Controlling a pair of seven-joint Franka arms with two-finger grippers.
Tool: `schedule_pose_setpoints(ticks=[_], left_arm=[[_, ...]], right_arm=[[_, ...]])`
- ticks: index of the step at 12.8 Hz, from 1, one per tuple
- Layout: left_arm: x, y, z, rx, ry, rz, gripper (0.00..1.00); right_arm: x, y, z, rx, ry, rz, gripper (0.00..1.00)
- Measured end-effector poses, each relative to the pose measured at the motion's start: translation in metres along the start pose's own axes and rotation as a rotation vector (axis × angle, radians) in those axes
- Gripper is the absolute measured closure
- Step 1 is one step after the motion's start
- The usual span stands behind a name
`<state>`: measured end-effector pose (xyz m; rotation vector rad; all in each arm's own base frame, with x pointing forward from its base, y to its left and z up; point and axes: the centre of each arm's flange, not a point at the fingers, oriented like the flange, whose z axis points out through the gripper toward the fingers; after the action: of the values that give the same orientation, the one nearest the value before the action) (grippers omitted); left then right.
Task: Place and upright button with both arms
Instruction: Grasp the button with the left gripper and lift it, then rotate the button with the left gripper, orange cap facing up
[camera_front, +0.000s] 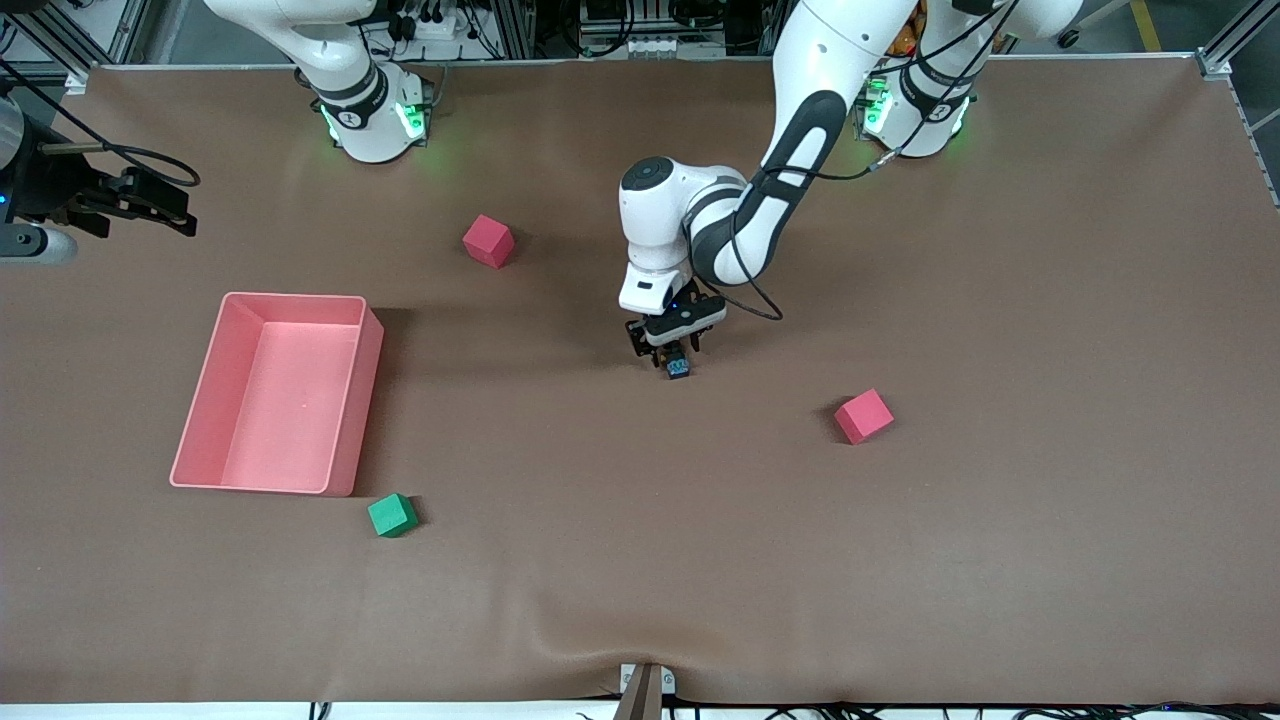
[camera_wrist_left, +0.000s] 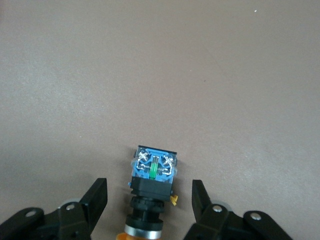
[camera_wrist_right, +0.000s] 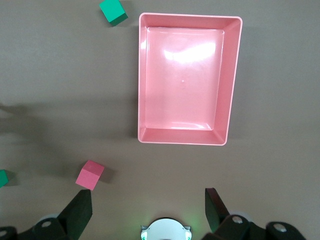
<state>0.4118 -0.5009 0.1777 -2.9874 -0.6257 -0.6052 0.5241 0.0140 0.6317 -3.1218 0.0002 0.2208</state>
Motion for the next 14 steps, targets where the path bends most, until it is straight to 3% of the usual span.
schedule_pose_setpoints(ticks=[5,8,12,14], left_arm=[[-0.004,-0.003,0.008,0.011,0.0,-0.014,0.33],[-0.005,-0.003,0.011,0.015,-0.001,-0.032,0.59],[0.006,0.014,-0.003,-0.028,0.006,-0.074,0.59],[0.016,0.035,-0.025,-0.067,-0.043,-0.167,0.59]], right_arm=[[0.0,0.0,0.0,0.0,0.0,-0.002,0.0],[0.0,0.0,0.001,0.0,-0.001,-0.003,0.0],[0.0,0.0,0.002,0.0,-0.004,-0.005,0.0],[0.0,-0.001,0.002,0.0,-0.004,-0.007,0.0]])
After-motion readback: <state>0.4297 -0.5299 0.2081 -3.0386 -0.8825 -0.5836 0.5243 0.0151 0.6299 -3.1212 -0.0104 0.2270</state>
